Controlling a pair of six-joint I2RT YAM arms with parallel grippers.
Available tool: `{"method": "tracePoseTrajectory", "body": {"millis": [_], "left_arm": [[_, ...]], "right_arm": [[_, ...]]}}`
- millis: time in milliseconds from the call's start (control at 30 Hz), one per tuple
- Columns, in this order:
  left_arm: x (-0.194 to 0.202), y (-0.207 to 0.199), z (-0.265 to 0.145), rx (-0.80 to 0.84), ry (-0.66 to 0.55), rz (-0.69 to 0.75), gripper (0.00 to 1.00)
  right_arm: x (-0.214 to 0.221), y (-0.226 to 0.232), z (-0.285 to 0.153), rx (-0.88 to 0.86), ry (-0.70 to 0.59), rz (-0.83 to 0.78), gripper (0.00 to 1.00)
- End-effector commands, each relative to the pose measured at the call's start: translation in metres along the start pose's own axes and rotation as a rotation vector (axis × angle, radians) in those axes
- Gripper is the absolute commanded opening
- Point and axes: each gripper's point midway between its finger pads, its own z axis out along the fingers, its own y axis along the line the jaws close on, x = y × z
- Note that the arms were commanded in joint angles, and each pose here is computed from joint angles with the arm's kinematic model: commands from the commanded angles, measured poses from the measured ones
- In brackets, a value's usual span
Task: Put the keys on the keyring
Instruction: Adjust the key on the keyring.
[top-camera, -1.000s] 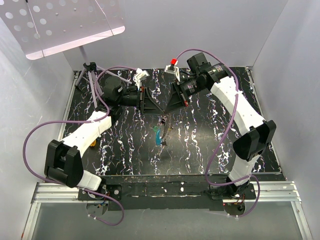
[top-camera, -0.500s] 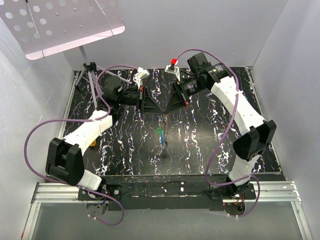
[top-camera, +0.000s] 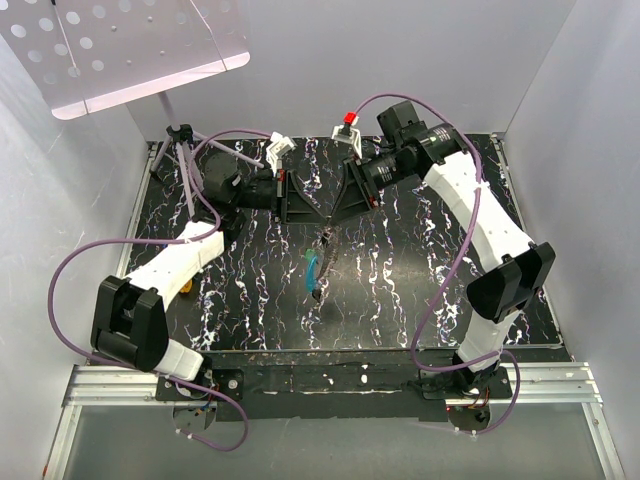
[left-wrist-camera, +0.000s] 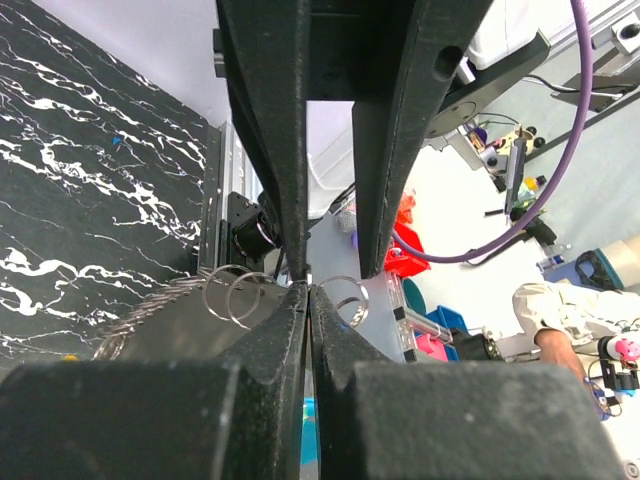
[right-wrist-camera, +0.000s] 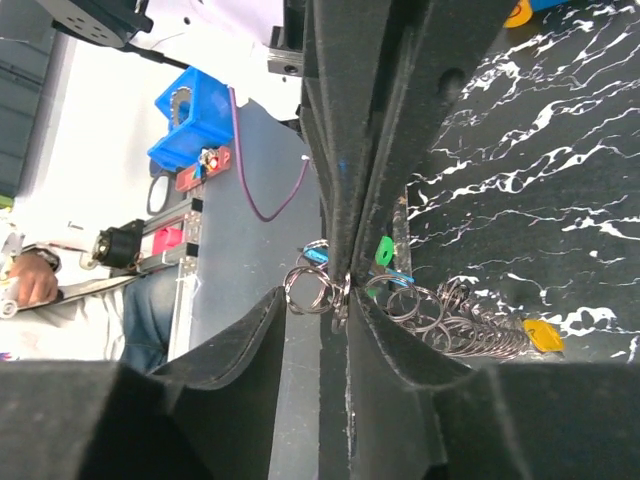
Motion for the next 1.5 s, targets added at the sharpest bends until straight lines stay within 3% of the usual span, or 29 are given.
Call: {"method": "tracePoseTrajectory", "body": {"millis": [0, 467, 667, 833, 1133, 1467], "left_arm": [[-0.017, -0.031, -0.005, 0.020, -0.081, 0.114, 0.00], [-0.056, -0.061, -0.019, 0.092, -0.396, 0.207, 0.00], [-0.084, -0.075, -0.043, 0.138, -0.736, 0.365, 0.00], [-0.102, -0.078, -0.059, 0.068, -1.007, 0.460, 0.00], [-0.108, -0.076, -0.055, 0.069, -1.040, 0.431, 0.00], [-0.108, -0.076, -0.044, 0.114, -0.975, 0.417, 0.00]], "right_arm": [[-0.018, 0.011, -0.014, 0.040, -0.051, -0.124, 0.41], [-0.032, 0.015, -0.042, 0.127, -0.122, -0.223, 0.44], [-0.047, 0.016, -0.043, 0.129, -0.180, -0.359, 0.45], [-0.071, 0.007, -0.047, 0.168, -0.204, -0.459, 0.44], [-0.093, -0.015, -0.055, 0.248, -0.235, -0.512, 0.44], [-0.098, -0.014, -0.056, 0.169, -0.272, -0.440, 0.39]]}}
